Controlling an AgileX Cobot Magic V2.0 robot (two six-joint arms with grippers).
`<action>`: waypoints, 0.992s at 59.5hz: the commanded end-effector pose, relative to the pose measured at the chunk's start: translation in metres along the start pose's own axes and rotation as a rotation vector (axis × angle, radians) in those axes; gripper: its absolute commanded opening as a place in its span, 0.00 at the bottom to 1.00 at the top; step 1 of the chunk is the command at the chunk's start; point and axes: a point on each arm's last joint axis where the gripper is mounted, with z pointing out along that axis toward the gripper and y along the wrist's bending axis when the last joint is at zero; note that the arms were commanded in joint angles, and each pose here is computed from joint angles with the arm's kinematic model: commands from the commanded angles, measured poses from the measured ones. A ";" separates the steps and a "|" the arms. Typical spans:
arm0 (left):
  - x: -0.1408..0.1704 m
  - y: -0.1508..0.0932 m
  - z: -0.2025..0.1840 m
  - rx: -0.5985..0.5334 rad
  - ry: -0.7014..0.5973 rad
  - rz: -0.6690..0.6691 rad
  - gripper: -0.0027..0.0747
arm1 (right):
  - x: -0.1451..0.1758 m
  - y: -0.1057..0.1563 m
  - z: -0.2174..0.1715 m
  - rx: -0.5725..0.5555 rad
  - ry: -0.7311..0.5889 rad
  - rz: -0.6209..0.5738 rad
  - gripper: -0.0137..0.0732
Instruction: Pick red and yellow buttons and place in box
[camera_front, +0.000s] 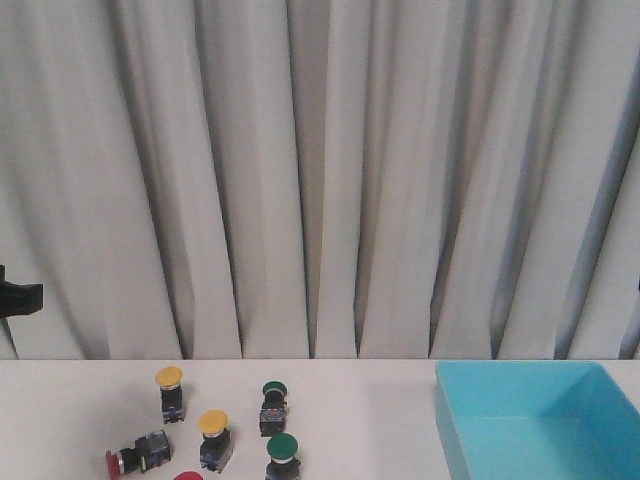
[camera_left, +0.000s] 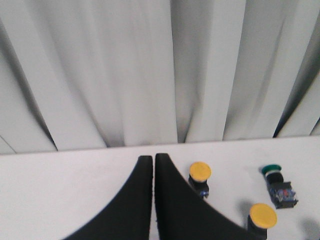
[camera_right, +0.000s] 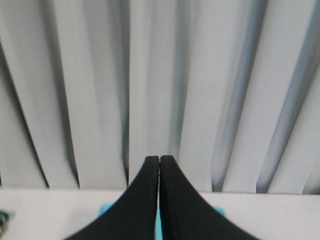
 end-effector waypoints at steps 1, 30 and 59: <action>-0.023 -0.002 -0.009 0.019 -0.137 -0.017 0.06 | -0.016 0.008 -0.003 -0.033 -0.075 -0.113 0.21; -0.048 -0.026 0.000 0.073 -0.003 0.010 0.90 | -0.006 0.014 0.003 -0.052 0.013 -0.085 0.98; 0.013 -0.120 0.091 0.224 0.555 0.187 0.82 | 0.004 0.013 0.003 -0.042 0.121 -0.055 0.85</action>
